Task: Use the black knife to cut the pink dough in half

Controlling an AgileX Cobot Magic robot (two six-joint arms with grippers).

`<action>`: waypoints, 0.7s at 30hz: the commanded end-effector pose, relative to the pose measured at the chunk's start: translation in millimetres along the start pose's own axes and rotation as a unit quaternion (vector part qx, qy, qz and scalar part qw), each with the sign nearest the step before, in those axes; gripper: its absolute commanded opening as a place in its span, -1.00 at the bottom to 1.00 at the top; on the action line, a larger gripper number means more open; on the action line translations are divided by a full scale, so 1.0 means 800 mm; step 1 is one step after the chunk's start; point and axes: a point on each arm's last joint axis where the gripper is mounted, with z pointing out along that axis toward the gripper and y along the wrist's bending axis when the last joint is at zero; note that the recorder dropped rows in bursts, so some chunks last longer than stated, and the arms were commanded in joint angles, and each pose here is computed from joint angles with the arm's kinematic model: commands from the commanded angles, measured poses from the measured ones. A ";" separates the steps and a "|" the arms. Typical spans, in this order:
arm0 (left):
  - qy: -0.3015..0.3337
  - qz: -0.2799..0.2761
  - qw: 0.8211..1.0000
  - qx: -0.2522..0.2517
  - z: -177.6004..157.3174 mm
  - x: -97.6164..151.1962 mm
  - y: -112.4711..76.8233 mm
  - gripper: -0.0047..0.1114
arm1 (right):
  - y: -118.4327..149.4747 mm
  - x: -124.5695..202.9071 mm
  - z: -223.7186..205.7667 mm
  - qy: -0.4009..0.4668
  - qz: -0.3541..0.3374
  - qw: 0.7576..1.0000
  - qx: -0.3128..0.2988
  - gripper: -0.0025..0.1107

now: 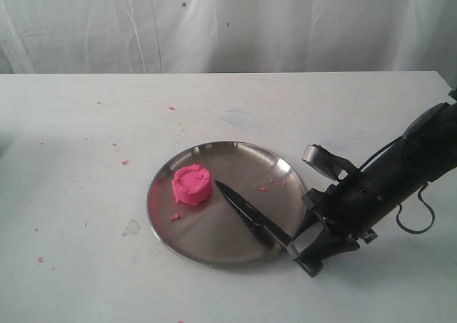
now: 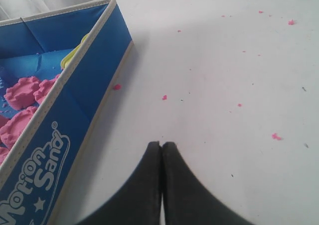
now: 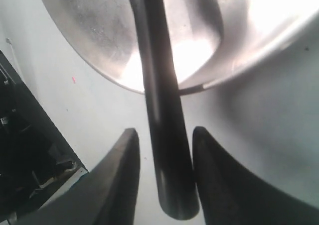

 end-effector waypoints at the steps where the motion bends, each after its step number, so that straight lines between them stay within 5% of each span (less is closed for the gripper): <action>1: -0.002 0.001 1.000 -0.002 0.000 0.000 0.000 -0.92 | 0.001 0.001 -0.001 0.006 -0.007 1.000 -0.007 -0.38; 21: -0.002 0.001 1.000 -0.002 0.000 0.000 0.000 -0.92 | -0.010 -0.016 0.009 0.008 0.014 0.999 -0.041 -0.38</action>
